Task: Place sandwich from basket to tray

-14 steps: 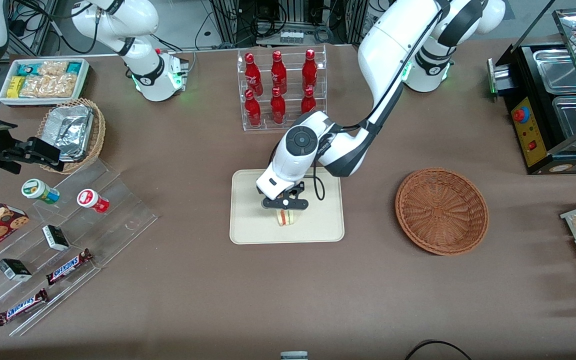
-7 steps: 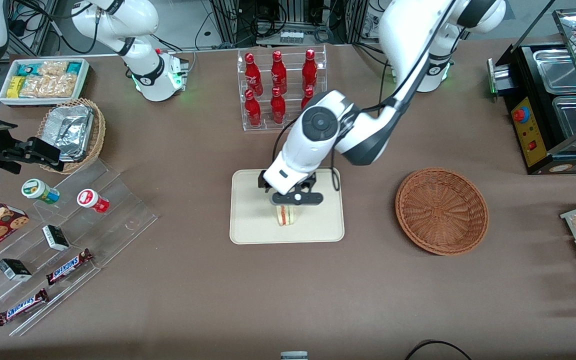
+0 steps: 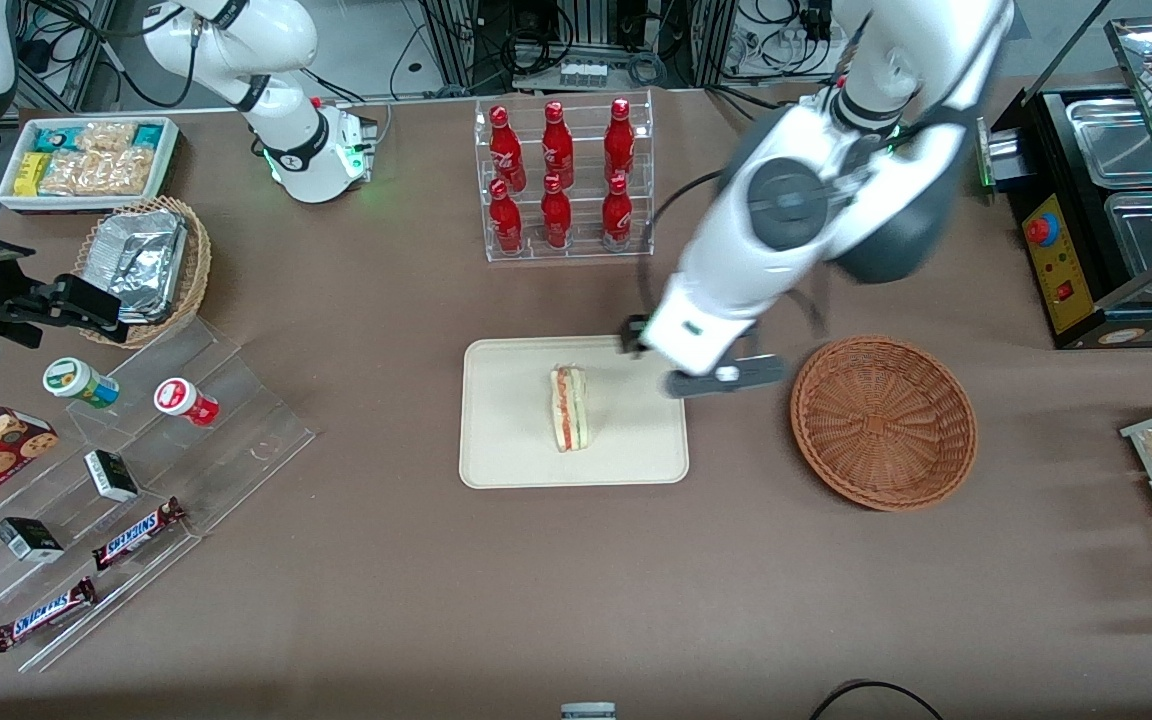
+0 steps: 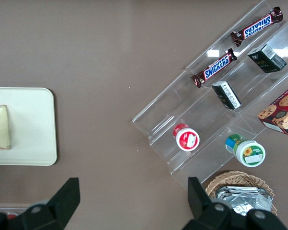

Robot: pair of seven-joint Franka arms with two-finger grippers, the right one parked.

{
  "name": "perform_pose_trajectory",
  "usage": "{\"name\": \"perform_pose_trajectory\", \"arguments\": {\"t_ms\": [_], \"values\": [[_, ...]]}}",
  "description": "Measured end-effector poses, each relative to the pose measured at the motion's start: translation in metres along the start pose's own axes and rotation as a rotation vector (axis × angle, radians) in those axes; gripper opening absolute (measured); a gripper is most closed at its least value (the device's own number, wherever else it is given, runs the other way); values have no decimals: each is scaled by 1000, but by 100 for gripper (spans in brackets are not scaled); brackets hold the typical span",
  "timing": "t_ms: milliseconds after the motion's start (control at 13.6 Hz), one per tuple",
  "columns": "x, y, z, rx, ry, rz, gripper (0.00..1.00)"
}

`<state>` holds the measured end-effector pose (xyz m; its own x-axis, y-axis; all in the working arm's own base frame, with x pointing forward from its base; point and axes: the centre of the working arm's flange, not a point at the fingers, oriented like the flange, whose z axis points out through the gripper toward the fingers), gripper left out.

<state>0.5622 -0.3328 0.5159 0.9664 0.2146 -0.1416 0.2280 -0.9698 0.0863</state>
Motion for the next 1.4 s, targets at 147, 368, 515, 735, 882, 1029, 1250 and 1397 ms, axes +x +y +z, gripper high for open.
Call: {"name": "perform_pose_trajectory", "arguments": {"t_ms": [147, 368, 515, 735, 882, 1029, 1250, 1397], "values": [[17, -58, -36, 49, 19, -55, 99], [36, -136, -67, 75, 28, -35, 99], [47, -190, -83, 82, 9, 18, 99], [61, -271, -102, 75, -6, 117, 99], [66, -315, -106, 68, -11, 175, 99], [67, -343, -107, 63, -18, 228, 99], [60, -360, -106, 64, -27, 259, 99], [46, -350, -106, 70, -22, 284, 99]]}}
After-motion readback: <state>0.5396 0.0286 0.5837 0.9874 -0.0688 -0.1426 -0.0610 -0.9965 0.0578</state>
